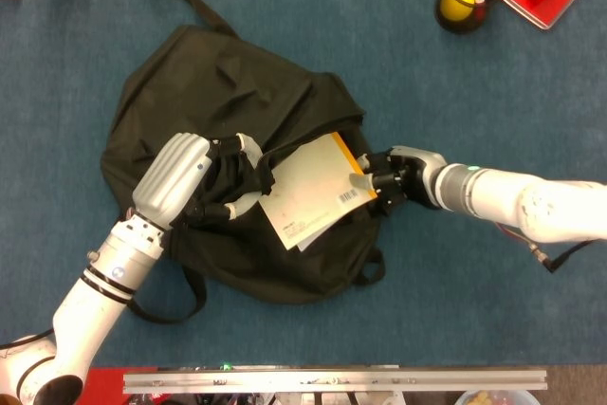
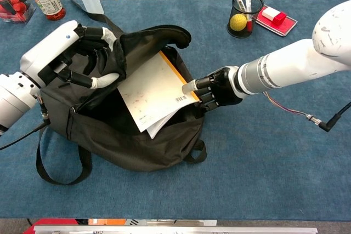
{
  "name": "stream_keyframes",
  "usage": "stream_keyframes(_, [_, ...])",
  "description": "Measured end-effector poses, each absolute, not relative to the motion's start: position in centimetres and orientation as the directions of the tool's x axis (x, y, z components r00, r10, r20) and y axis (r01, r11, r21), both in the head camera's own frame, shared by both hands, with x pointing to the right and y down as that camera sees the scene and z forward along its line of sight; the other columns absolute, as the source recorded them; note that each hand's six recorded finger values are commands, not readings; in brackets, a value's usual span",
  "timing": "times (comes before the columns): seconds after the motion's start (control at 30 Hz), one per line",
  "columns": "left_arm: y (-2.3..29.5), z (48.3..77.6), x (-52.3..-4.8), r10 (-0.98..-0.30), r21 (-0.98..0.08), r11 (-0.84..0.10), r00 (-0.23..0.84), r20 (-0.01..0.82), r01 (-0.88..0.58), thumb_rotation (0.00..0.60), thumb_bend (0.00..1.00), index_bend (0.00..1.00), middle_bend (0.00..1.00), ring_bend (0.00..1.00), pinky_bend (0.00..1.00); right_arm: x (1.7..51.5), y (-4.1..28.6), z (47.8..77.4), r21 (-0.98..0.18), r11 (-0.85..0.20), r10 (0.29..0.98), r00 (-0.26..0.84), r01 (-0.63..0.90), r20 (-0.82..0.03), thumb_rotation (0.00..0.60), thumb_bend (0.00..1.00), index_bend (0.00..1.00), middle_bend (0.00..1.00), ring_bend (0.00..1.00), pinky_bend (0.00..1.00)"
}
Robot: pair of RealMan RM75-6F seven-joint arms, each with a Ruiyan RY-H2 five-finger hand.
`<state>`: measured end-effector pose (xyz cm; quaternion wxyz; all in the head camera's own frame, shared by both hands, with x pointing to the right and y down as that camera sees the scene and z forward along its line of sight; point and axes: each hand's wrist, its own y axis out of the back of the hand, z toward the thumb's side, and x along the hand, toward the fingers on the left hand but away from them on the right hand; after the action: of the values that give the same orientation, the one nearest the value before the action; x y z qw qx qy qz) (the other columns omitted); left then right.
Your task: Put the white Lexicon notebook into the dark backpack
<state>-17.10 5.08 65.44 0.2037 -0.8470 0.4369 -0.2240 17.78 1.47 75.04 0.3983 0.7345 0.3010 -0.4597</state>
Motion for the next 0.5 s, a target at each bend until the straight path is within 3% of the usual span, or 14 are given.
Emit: stream_keyframes(0.5, [5.3,65.5,-17.2,-0.828,-0.543,-0.54,0.52,0.208,-0.643,0.6,0.27,0.51,0.61,0.62,0.76,14.8,0.8,75.1,0.291,-0.512,0.118,0.402,0.808,-0.908,0.6,0.47,0.91,0.7,0.63,0.75])
